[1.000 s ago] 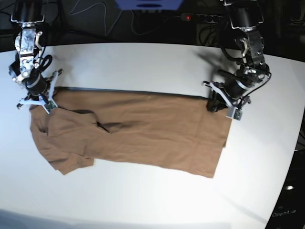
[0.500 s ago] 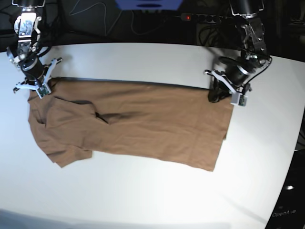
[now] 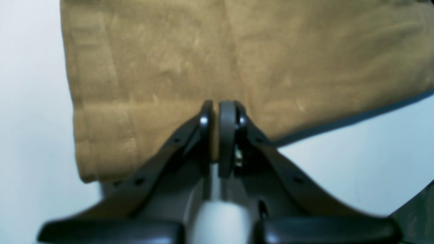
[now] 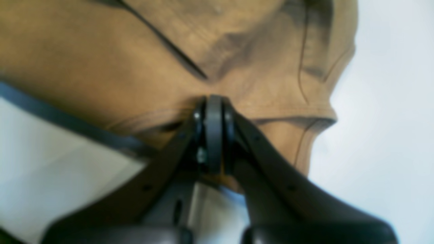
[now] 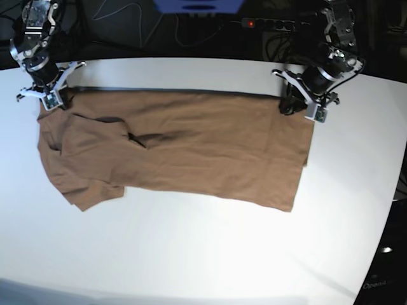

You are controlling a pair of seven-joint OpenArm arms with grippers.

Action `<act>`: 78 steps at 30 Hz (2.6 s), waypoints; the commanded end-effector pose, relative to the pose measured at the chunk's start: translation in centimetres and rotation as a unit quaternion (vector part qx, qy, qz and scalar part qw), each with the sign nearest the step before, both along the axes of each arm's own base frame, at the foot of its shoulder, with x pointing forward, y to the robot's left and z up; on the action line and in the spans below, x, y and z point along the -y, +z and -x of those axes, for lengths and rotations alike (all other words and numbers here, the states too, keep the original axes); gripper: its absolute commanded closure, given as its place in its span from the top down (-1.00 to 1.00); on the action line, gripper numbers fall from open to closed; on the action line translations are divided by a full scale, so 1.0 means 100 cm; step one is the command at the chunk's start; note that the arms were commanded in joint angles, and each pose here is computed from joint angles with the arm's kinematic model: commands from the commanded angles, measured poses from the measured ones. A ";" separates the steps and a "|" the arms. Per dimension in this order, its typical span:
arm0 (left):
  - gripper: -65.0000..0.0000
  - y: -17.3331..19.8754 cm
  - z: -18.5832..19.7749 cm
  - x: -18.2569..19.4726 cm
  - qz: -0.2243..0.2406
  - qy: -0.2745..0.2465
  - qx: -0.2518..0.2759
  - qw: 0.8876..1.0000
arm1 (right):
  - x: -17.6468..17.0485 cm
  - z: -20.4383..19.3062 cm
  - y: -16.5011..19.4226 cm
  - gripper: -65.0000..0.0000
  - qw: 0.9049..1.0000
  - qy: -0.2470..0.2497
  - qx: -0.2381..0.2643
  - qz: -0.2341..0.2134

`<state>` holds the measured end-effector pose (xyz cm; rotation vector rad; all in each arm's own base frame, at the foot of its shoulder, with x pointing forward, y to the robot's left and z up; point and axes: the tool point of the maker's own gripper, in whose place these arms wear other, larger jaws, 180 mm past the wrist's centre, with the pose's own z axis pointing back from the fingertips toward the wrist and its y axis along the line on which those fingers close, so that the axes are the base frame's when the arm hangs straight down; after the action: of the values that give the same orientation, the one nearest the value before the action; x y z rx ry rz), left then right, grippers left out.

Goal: Fold the T-shirt properly
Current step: 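Drag the shirt further toward the robot with both grippers, then open both grippers and move them to the shirt's opposite long edge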

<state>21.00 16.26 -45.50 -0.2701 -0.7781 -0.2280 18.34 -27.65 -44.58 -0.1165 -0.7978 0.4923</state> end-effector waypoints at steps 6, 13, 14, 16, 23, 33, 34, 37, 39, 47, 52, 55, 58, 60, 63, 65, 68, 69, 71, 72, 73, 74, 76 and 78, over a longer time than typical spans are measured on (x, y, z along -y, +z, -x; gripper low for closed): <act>-0.88 -0.045 0.061 -0.032 -0.095 -0.013 -0.147 0.985 | 0.017 0.041 -0.029 -0.98 0.993 -0.001 -0.109 0.044; -0.88 -0.040 0.057 -0.039 -0.096 0.000 -0.137 0.986 | 0.017 0.023 -0.023 -0.98 0.995 0.000 -0.090 0.048; -0.88 -0.040 0.056 -0.039 -0.096 0.000 -0.136 0.986 | 0.017 0.021 -0.022 -0.98 0.995 0.000 -0.088 0.048; -0.88 -0.039 0.055 -0.039 -0.097 0.000 -0.135 0.986 | 0.019 0.020 -0.020 -0.98 0.995 0.001 -0.086 0.050; -0.88 -0.037 0.047 -0.039 -0.097 0.001 -0.129 0.987 | 0.016 -0.001 0.012 -0.98 0.996 0.015 -0.039 0.073; -0.88 -0.026 0.038 -0.039 -0.105 -0.001 -0.110 0.988 | 0.019 -0.011 0.040 -0.98 0.995 0.021 -0.004 0.098; -0.88 -0.026 0.038 -0.039 -0.105 -0.001 -0.110 0.988 | 0.019 -0.013 0.043 -0.98 0.995 0.022 0.001 0.100; -0.88 -0.026 0.038 -0.039 -0.104 -0.001 -0.110 0.988 | 0.016 -0.019 0.056 -0.98 0.993 0.029 0.018 0.109; -0.88 -0.027 0.039 -0.037 -0.102 0.000 -0.111 0.989 | 0.014 -0.023 0.065 -0.98 0.992 0.034 0.029 0.115; -0.88 -0.007 0.024 -0.035 -0.110 -0.002 -0.076 0.991 | 0.010 -0.016 0.063 -0.98 0.993 0.037 0.023 0.113; -0.88 0.005 0.019 -0.027 -0.111 -0.002 -0.057 0.992 | 0.010 -0.016 0.062 -0.98 0.993 0.037 0.023 0.113; -0.88 0.015 0.014 -0.024 -0.112 -0.002 -0.042 0.993 | 0.010 -0.016 0.062 -0.98 0.993 0.037 0.023 0.113; -0.88 0.022 0.009 -0.021 -0.112 -0.001 -0.029 0.993 | 0.010 -0.016 0.062 -0.98 0.993 0.037 0.023 0.113; -0.88 0.029 0.005 -0.021 -0.115 -0.001 -0.019 0.993 | 0.010 -0.015 0.062 -0.98 0.993 0.037 0.022 0.113; -0.88 0.036 0.000 -0.021 -0.120 -0.001 -0.007 0.993 | 0.010 -0.015 0.062 -0.98 0.993 0.037 0.022 0.113; -0.88 0.044 -0.007 -0.020 -0.121 -0.001 0.006 0.993 | 0.010 -0.015 0.062 -0.98 0.993 0.037 0.022 0.113; -0.87 0.048 -0.010 -0.020 -0.124 -0.002 0.012 0.992 | 0.009 -0.015 0.062 -0.98 0.993 0.038 0.022 0.113; -0.87 0.051 -0.012 -0.020 -0.124 -0.002 0.017 0.992 | 0.010 -0.016 0.062 -0.98 0.993 0.038 0.023 0.113; -0.87 0.058 -0.015 -0.019 -0.126 -0.002 0.028 0.992 | 0.011 -0.018 0.064 -0.98 0.992 0.038 0.024 0.115; -0.86 0.063 -0.017 -0.019 -0.128 -0.002 0.035 0.991 | 0.011 -0.020 0.065 -0.98 0.992 0.038 0.025 0.116; -0.84 0.067 -0.019 -0.017 -0.127 -0.002 0.041 0.991 | 0.012 -0.019 0.064 -0.97 0.992 0.038 0.025 0.117; -0.79 0.072 -0.021 -0.015 -0.126 0.001 0.049 0.991 | 0.012 -0.020 0.065 -0.97 0.992 0.038 0.026 0.118; -0.52 0.086 -0.029 -0.012 -0.129 0.003 0.072 0.989 | 0.012 -0.027 0.071 -0.87 0.991 0.038 0.036 0.120; -0.15 0.098 -0.034 -0.012 -0.134 0.003 0.088 0.987 | 0.014 -0.037 0.077 -0.62 0.991 0.035 0.049 0.124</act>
<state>23.83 17.29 -36.68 -0.0032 -0.8743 -0.3521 21.03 -28.69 -38.43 -0.3195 -0.7852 0.6450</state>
